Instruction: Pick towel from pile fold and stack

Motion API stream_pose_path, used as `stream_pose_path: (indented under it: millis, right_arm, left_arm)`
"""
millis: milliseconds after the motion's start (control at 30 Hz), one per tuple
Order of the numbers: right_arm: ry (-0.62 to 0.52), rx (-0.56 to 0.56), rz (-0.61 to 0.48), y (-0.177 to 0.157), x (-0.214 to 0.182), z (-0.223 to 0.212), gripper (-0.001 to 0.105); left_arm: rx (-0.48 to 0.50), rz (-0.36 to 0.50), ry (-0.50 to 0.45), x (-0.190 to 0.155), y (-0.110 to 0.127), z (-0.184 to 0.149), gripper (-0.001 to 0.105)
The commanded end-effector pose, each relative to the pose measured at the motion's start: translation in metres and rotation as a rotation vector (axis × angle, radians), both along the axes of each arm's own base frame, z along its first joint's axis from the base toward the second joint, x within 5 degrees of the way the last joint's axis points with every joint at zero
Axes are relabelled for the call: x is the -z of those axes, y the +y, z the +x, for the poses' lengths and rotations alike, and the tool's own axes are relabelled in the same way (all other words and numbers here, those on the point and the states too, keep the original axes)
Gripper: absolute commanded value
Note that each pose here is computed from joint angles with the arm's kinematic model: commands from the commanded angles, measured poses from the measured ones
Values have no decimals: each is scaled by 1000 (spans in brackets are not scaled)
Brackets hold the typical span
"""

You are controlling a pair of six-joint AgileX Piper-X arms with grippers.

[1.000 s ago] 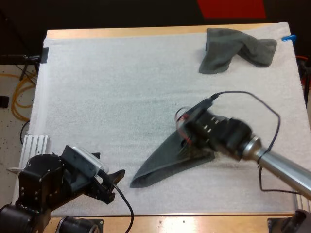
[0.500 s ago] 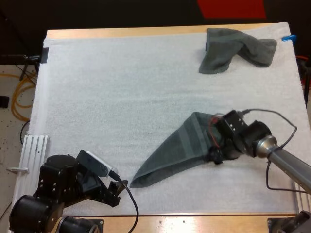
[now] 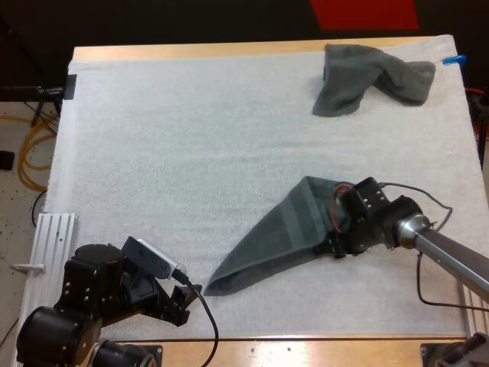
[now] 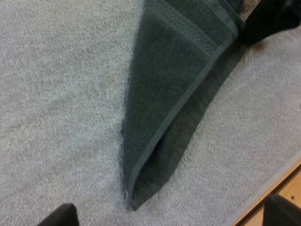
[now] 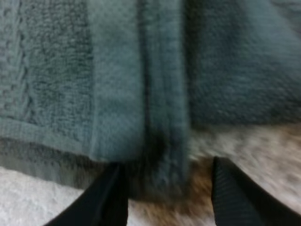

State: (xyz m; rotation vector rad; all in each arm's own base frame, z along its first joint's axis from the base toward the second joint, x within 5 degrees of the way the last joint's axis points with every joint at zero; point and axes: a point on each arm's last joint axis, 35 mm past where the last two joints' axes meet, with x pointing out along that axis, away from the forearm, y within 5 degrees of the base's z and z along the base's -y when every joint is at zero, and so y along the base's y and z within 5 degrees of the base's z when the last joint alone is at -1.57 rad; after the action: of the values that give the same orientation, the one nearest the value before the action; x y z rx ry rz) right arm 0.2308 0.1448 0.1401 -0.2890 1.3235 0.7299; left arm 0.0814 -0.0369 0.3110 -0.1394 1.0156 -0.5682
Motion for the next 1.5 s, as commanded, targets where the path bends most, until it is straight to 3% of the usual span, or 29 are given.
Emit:
stream_pose_path:
  millis: [0, 133, 267, 500, 667, 1000, 1100, 1167, 1367, 1467]
  right_arm:
    - [1, 2, 27, 1, 0, 2, 41]
    - [16, 6, 20, 2, 7, 4, 34]
    - [9, 5, 10, 2, 7, 4, 0]
    - [26, -18, -20, -4, -9, -6, 0]
    - [-4, -26, -8, -13, -41, -21, 0]
    - [3, 45, 12, -23, -68, -38, 0]
    - [11, 52, 13, -23, -68, -39, 0]
    - [17, 62, 12, -23, -68, -39, 0]
    - [19, 65, 15, -23, -68, -39, 0]
    - [19, 65, 15, -23, -68, -39, 0]
  left_arm:
    - [9, -7, -20, -2, -1, 0, 74]
    - [11, -9, -19, -2, -1, 0, 74]
    - [11, -10, -26, -2, -1, 1, 74]
    - [15, -12, -24, 0, -1, 1, 74]
    - [96, -68, 9, 13, -4, 1, 74]
    - [186, -42, 63, 50, -18, 10, 74]
    - [191, 36, 91, 57, -26, 18, 74]
    - [188, 147, 106, 67, -36, 29, 74]
    - [280, 238, 225, 100, -67, 50, 74]
    - [279, 274, 300, 122, -81, 59, 74]
